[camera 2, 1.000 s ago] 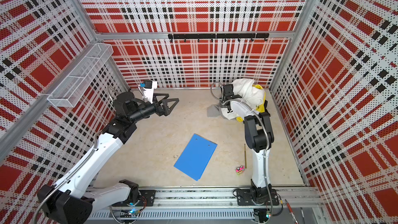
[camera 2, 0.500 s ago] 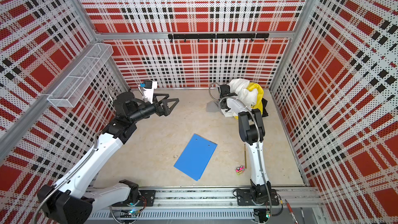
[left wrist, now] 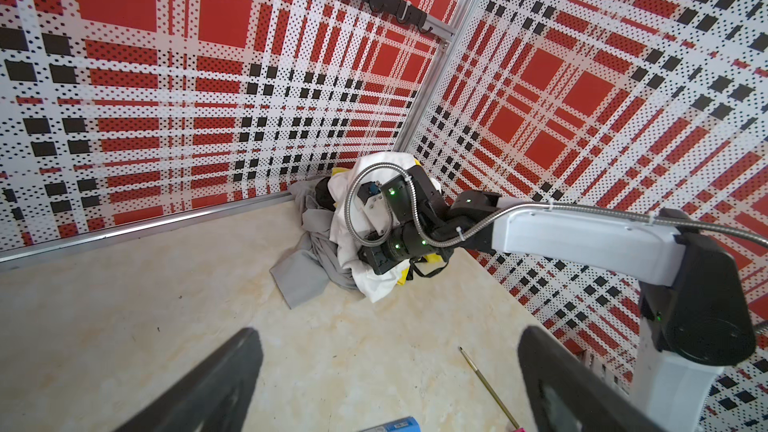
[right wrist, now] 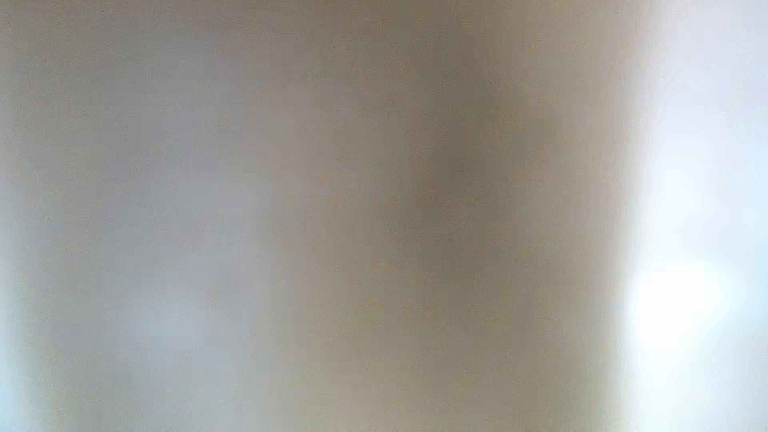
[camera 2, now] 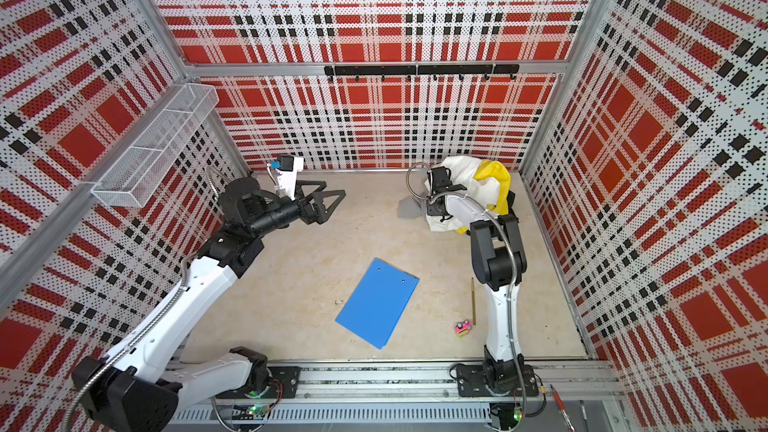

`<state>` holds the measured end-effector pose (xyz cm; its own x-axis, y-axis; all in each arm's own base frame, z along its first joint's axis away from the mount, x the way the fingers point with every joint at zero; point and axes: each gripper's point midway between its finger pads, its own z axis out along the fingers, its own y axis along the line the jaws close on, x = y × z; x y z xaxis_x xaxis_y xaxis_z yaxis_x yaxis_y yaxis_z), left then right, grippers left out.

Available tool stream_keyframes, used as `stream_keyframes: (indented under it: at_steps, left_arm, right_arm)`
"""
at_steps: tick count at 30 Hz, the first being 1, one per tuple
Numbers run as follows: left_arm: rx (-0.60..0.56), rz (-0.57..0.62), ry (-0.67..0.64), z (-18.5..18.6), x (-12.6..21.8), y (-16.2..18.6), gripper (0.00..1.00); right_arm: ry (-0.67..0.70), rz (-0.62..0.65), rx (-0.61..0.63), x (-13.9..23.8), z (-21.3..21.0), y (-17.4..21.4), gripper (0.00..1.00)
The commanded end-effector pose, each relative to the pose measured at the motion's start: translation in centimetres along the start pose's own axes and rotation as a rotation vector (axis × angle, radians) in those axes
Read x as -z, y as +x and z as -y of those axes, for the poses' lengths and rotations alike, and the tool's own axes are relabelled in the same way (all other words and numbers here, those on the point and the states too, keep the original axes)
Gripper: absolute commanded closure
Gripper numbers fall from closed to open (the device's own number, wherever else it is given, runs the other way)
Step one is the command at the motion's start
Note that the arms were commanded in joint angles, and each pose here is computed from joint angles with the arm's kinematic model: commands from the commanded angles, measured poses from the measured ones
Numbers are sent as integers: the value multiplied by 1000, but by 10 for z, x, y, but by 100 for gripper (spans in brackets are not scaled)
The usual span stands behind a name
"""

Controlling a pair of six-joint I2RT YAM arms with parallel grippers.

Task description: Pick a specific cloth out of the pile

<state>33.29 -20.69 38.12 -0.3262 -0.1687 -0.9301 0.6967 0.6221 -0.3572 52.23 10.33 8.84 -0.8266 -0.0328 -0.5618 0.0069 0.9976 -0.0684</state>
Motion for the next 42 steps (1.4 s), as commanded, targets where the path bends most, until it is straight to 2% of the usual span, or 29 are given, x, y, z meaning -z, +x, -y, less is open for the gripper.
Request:
stream_keyframes:
  at_steps: [1,5,8,11,14,16,18,20,22,24,30,34,42]
  left_arm:
    - [-7,17,19,3,0,-2,1]
    - [-10,21,18,4,1,-3,1]
    - [-8,19,23,5,0,-2,1]
    - [-6,18,26,5,0,-2,1]
    - [-8,20,25,5,0,-3,1]
    - [-9,22,26,6,1,-4,1]
    - [-10,22,25,6,1,-3,1]
    - [-12,23,23,6,1,-3,1]
    - [-11,22,24,6,1,-3,1]
    - [-11,20,25,5,0,-2,1]
    - [-7,17,31,6,-1,-2,1]
    - [-6,15,29,5,-1,-1,1]
    - [-7,17,33,6,0,-2,1]
  right_arm:
    - [-146,139,-68,59,8,-49,94]
    - [-201,217,-143,92,41,-74,94]
    - [-171,258,-195,102,73,-90,94]
    - [-82,276,-219,100,102,-105,93]
    - [55,276,-217,89,126,-115,76]
    - [125,251,-207,70,136,-116,59]
    - [169,208,-200,46,141,-112,46]
    - [181,166,-191,21,140,-104,29]
    - [210,127,-186,-1,141,-93,15]
    - [227,82,-189,-20,142,-81,8]
    - [224,-19,-173,-55,133,-49,3]
    - [214,49,-172,-30,126,-64,2]
    - [147,297,-195,99,114,-119,0]
